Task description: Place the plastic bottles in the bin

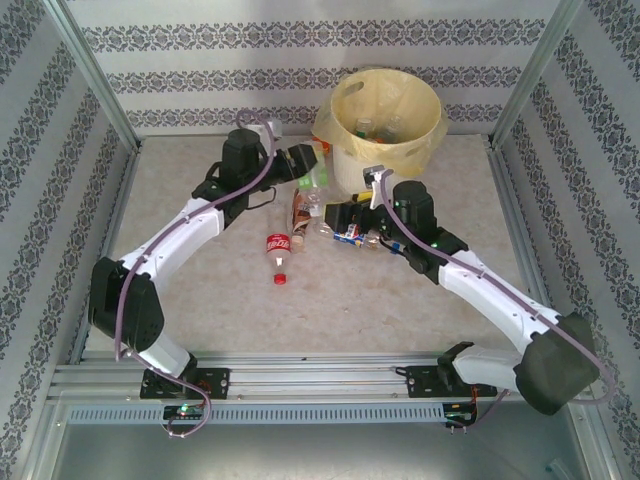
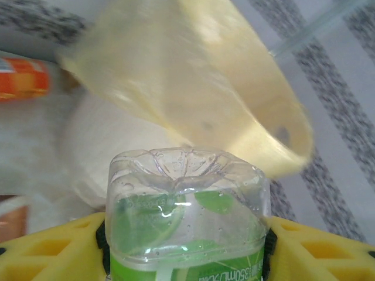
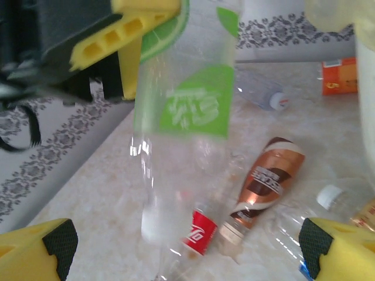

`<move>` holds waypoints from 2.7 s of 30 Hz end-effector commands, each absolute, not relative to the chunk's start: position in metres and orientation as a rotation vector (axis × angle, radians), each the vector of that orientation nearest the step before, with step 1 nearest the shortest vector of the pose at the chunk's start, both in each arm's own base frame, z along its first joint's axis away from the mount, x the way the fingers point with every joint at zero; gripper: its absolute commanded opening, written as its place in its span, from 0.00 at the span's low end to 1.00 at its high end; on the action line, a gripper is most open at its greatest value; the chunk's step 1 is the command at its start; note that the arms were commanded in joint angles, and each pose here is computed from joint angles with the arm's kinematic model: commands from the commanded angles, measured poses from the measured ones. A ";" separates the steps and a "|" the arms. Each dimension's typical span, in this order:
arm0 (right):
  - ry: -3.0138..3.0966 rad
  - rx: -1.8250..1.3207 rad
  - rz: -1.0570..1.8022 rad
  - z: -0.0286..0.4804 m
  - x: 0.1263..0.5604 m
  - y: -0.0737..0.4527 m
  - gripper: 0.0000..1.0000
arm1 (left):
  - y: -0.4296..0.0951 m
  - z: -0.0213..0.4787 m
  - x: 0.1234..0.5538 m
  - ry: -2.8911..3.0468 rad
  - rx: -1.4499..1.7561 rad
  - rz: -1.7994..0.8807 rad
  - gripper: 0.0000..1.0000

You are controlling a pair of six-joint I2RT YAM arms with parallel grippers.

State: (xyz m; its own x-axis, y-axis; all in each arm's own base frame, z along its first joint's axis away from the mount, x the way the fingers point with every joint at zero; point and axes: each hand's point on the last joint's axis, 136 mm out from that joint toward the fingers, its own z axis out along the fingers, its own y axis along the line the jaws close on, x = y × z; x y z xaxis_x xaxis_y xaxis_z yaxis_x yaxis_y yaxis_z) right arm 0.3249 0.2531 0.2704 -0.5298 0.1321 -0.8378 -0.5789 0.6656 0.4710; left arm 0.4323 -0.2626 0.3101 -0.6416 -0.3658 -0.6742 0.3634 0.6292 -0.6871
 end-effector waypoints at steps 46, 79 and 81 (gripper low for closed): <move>1.926 -0.251 0.724 0.322 0.361 0.204 0.53 | -0.249 0.353 0.391 1.831 -0.038 -0.975 1.00; 1.900 0.113 0.060 0.387 0.541 0.041 0.60 | -0.139 0.302 0.379 1.889 -0.421 -0.461 1.00; 1.915 0.124 0.010 0.381 0.547 0.036 0.61 | -0.137 0.293 0.381 1.914 -0.430 -0.434 1.00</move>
